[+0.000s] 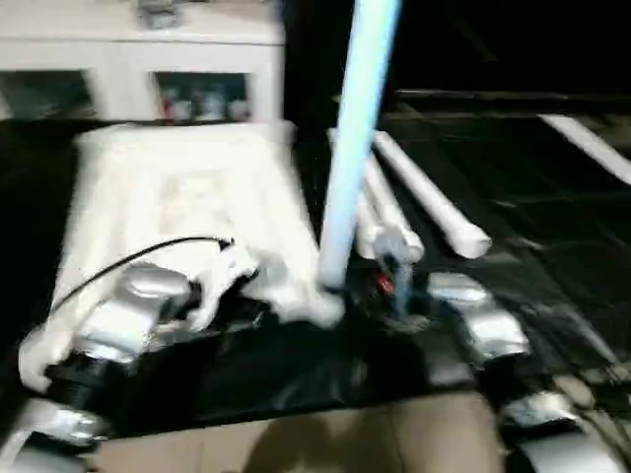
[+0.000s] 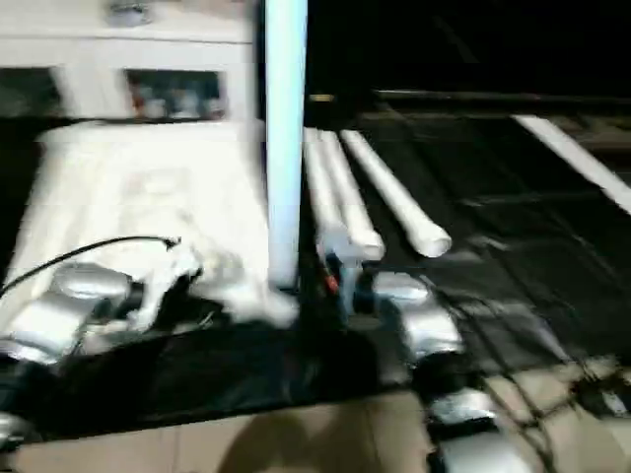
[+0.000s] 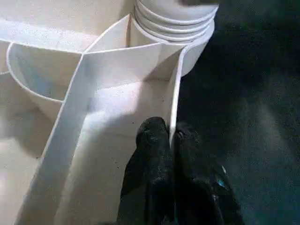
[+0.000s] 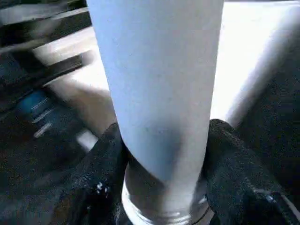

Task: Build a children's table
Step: Rotate leg to tighten, then rotate table base

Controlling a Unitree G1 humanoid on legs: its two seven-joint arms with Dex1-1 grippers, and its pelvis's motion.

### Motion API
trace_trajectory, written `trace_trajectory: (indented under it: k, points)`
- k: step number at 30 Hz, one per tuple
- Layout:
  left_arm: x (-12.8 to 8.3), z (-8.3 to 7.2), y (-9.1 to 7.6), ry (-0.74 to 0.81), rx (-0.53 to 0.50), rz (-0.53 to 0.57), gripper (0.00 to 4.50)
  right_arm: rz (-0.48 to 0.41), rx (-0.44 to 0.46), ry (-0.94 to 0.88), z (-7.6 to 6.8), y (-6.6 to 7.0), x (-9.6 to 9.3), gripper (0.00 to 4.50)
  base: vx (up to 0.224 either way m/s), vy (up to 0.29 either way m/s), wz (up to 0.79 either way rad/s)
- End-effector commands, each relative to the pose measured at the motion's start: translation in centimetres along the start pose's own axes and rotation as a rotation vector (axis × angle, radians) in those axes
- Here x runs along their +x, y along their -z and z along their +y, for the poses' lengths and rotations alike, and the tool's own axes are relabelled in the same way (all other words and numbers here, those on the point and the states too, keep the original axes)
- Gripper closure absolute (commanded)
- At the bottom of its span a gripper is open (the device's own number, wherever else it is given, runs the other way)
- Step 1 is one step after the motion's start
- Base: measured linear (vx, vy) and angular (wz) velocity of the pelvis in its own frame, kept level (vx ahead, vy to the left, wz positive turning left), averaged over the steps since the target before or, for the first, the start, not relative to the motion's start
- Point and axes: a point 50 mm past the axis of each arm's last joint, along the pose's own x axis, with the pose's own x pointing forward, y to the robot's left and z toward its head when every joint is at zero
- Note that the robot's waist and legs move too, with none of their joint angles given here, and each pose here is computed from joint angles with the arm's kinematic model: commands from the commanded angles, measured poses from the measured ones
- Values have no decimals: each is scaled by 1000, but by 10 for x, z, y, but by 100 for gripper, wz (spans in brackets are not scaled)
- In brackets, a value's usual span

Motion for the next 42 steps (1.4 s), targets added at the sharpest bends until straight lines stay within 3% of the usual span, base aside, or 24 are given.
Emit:
trace_trajectory:
  k: [1,5,10,11,14,15,16,17,24,25,27,30,34,39,42]
  points:
    - [3,-4,-37,-61,0,-177,450,18,71,-41,27,7,34,244,0,0,0]
    - [11,-6,-48,-211,-45,-204,450,46,123,146,26,7,52,245,0,0,0]
    - [20,-11,-53,-295,-58,-202,450,63,139,166,29,8,55,245,0,0,0]
    - [22,-13,-52,-295,-53,-188,450,56,147,167,28,9,55,179,0,0,0]
    - [23,-14,-50,-287,-39,-161,450,40,127,174,27,8,54,173,0,0,0]
    - [22,-14,-50,-293,-37,-157,450,37,113,179,26,8,54,143,0,0,0]
    - [22,-13,-50,-298,-33,-152,450,35,97,185,25,8,53,143,0,0,0]
    - [22,-11,-49,-310,-34,-147,450,47,42,205,22,8,51,130,0,0,0]
    - [18,2,-45,-375,-10,-106,450,-11,37,238,8,4,32,78,0,0,0]
    - [17,7,-43,-403,-14,-98,450,-67,45,226,7,-1,27,68,0,0,0]
    - [17,12,-41,-440,-16,-87,450,-97,15,255,3,-5,18,52,0,0,0]
    - [17,15,-40,-474,-4,-79,450,-95,-61,287,0,-5,8,25,0,0,0]
    - [20,14,-47,-460,4,-122,450,-71,-56,259,2,-1,1,5,0,0,0]
    - [12,19,-62,-452,9,-228,372,-33,22,263,2,8,-1,0,0,0,0]
    - [1,25,-69,-482,30,-267,348,-27,-29,254,4,7,-1,0,0,0,0]
